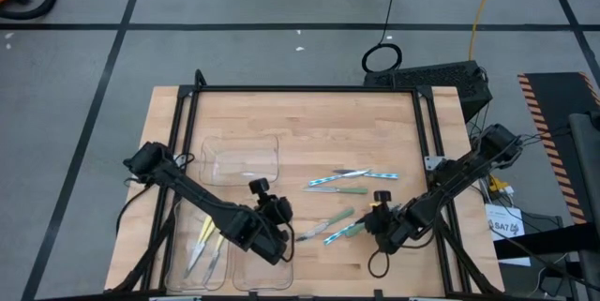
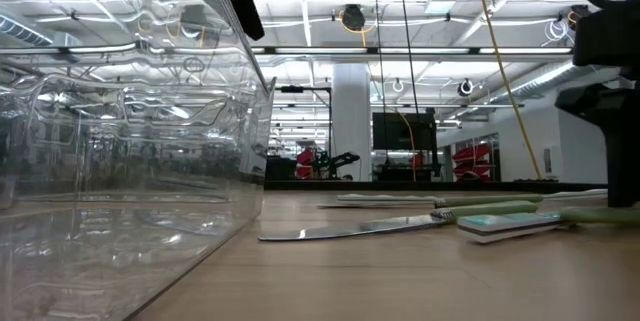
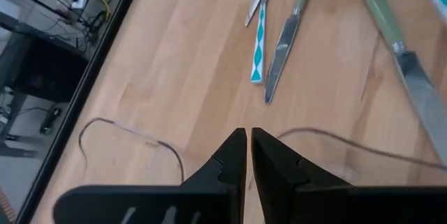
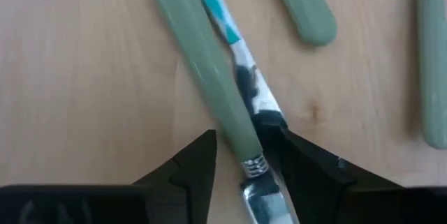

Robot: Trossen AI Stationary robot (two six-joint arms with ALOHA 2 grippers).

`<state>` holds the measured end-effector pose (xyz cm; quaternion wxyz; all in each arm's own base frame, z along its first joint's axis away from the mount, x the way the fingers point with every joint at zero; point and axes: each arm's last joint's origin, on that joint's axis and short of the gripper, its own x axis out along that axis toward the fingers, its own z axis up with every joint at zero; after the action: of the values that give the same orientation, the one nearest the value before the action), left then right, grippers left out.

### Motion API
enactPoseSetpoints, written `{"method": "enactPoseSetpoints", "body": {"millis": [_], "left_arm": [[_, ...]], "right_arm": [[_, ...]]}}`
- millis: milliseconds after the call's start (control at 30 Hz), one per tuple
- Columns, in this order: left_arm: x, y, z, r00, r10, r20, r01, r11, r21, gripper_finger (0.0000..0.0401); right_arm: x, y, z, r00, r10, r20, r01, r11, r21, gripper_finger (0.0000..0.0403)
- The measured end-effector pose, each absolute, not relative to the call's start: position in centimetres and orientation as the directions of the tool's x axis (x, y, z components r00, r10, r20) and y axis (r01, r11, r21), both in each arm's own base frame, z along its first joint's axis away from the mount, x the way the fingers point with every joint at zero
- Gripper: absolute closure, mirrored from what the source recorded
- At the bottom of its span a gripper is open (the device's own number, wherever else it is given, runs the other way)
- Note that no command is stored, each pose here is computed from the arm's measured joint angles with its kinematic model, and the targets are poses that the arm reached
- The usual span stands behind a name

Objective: Sort silverware by color (type)
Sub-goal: Put the bottom green table knife into the top transparent bin

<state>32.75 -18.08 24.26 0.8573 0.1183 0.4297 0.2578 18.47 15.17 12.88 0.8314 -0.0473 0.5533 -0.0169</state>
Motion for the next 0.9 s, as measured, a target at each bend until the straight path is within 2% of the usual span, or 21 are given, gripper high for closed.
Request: {"method": "enactPoseSetpoints", "body": {"millis": [200,467,667,900], "left_arm": [[33.2,-18.4,25.5,0.528,0.524,-0.668,-0.357,0.851,0.386,0.0368],[33.8,-19.2,26.2,0.592,0.481,-0.647,-0.336,0.877,0.345,0.0368],[34.2,-19.3,26.4,0.621,0.462,-0.633,-0.335,0.887,0.319,0.0368],[34.4,-19.5,26.5,0.635,0.453,-0.625,-0.343,0.891,0.297,0.0368]], "right_arm": [[18.9,14.9,12.2,0.34,-0.078,-0.937,-0.066,0.992,-0.107,0.0274],[19.0,14.6,12.1,0.324,-0.068,-0.944,-0.151,0.981,-0.123,0.0371],[19.0,14.6,12.7,0.352,-0.048,-0.935,-0.186,0.975,-0.12,0.0372],[19.1,14.7,14.3,0.409,-0.023,-0.912,-0.211,0.97,-0.119,0.0402]]}}
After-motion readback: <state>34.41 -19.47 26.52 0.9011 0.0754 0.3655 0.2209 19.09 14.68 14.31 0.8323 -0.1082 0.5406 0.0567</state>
